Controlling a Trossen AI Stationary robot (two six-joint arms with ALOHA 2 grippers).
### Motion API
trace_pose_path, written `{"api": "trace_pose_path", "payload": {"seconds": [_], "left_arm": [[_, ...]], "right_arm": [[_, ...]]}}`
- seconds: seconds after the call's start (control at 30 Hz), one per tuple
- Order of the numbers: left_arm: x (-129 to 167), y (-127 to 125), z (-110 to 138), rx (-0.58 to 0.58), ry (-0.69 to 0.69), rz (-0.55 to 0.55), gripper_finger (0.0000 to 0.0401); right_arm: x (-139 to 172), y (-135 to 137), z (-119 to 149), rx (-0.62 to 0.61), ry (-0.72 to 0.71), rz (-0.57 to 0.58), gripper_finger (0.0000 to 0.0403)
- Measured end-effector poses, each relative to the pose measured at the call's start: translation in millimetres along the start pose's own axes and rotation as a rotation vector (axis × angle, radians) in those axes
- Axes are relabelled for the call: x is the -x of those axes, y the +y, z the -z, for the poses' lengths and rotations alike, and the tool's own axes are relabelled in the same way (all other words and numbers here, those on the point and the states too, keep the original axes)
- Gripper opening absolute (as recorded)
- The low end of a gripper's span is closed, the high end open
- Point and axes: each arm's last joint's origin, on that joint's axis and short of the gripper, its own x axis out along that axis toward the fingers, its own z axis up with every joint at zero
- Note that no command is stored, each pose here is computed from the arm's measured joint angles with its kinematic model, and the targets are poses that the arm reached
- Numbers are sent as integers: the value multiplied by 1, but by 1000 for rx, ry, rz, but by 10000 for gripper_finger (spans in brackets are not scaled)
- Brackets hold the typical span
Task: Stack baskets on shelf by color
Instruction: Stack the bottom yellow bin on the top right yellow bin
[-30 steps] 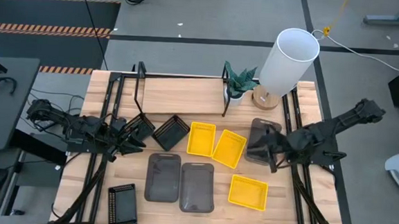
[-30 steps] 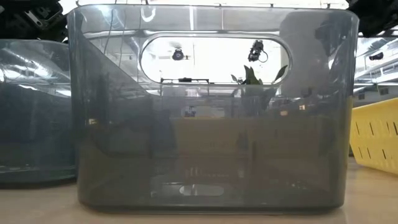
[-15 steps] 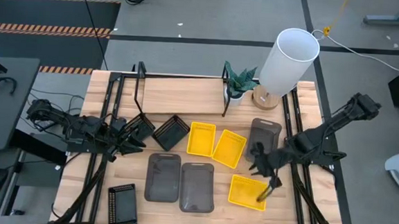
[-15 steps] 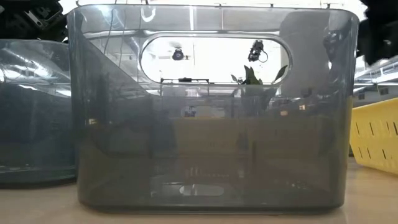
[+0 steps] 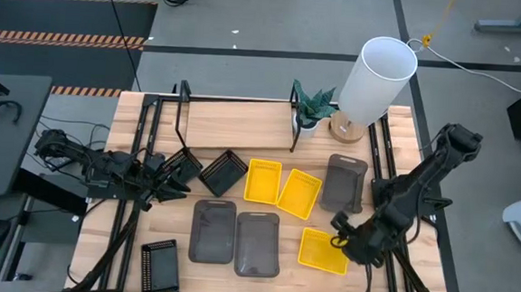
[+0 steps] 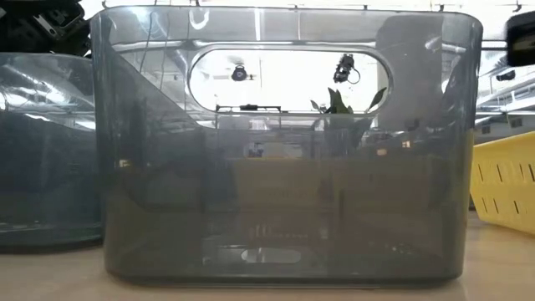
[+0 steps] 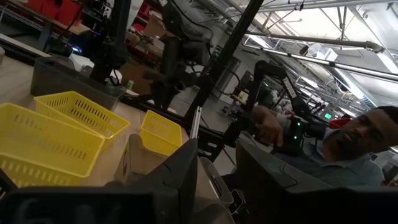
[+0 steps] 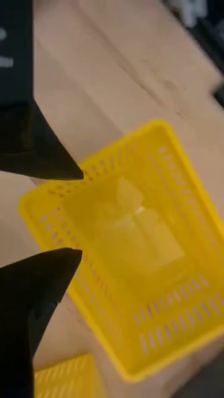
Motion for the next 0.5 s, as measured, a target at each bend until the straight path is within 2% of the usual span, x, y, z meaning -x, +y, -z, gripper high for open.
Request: {"api": "trace_pose_path", "payload": {"seconds": [0.27,0.5], "left_arm": [[0,0,0,0,1,-1,117],[0,0,0,0,1,-1,117]], "right_arm": [[-3,16,-25,104,132,-11,181],[1,23,-47,143,233,-16,174]]}}
